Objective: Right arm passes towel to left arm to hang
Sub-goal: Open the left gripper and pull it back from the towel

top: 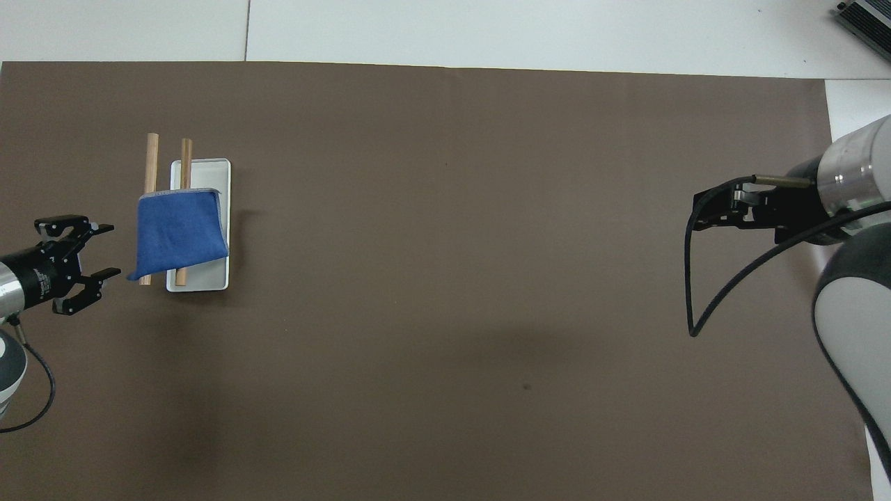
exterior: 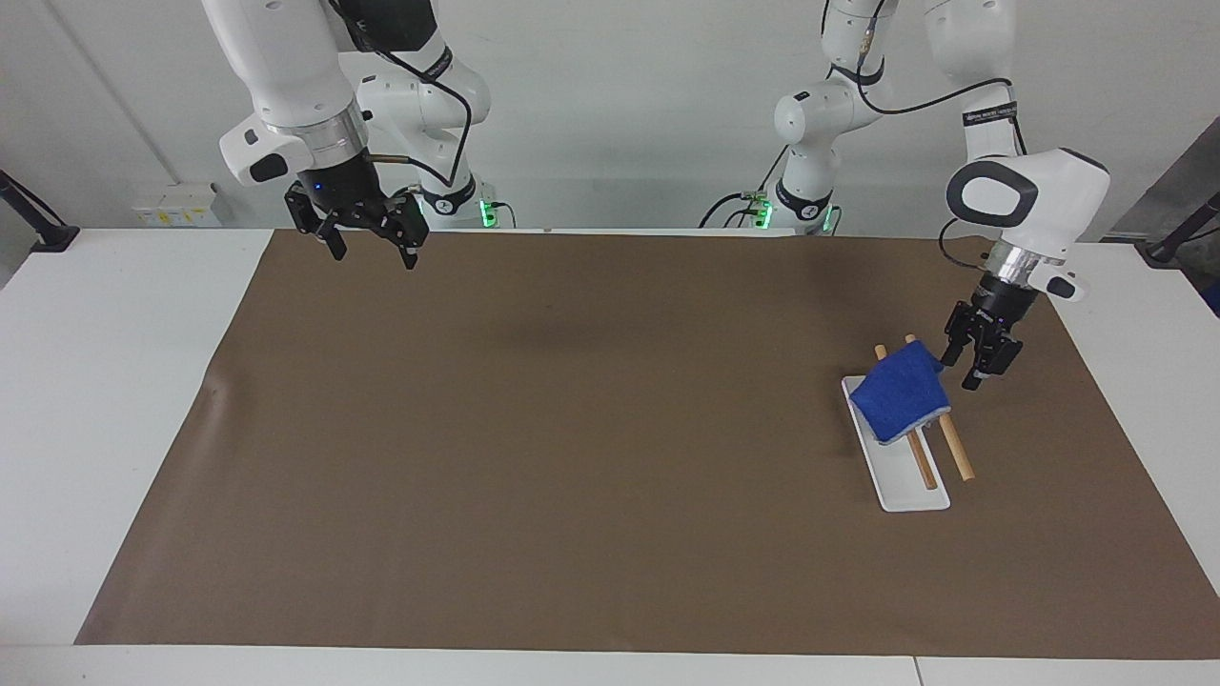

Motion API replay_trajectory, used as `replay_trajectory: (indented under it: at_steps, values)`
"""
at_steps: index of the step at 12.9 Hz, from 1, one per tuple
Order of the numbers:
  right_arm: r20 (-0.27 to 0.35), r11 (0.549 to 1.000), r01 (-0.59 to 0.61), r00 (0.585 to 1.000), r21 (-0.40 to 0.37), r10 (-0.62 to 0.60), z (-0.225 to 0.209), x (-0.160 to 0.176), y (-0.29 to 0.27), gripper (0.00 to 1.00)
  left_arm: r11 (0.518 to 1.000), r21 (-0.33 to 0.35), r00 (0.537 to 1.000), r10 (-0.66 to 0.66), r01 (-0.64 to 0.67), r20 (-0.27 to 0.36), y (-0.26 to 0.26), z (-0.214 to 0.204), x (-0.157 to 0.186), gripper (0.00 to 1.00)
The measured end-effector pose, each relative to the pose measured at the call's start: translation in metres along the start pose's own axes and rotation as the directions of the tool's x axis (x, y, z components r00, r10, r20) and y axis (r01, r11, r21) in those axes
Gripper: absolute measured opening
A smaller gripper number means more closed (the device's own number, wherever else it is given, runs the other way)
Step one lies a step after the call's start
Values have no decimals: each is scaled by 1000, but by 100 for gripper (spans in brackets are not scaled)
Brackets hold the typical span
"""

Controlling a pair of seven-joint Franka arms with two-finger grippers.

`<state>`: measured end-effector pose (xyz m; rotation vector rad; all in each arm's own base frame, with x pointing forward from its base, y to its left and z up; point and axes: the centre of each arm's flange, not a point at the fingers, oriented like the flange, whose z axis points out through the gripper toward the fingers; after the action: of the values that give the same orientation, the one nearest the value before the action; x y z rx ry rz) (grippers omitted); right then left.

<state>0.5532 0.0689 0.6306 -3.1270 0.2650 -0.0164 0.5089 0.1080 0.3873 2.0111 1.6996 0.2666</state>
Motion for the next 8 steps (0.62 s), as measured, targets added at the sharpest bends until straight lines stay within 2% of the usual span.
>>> replay_trajectory:
  at_steps: [3, 5, 8]
  values:
    - [0, 1000, 1, 1000, 0, -1, 0, 0, 0, 100, 999, -15, 998, 44, -43, 49, 38, -15, -2, 76]
    - [0, 1000, 1, 1000, 0, -1, 0, 0, 0, 100, 988, 52, 987, 141, -145, 76, 63, -33, 5, 76]
    - [0, 1000, 1, 1000, 0, -1, 0, 0, 0, 100, 947, 150, 956, 268, -284, 119, 103, -68, 6, 76]
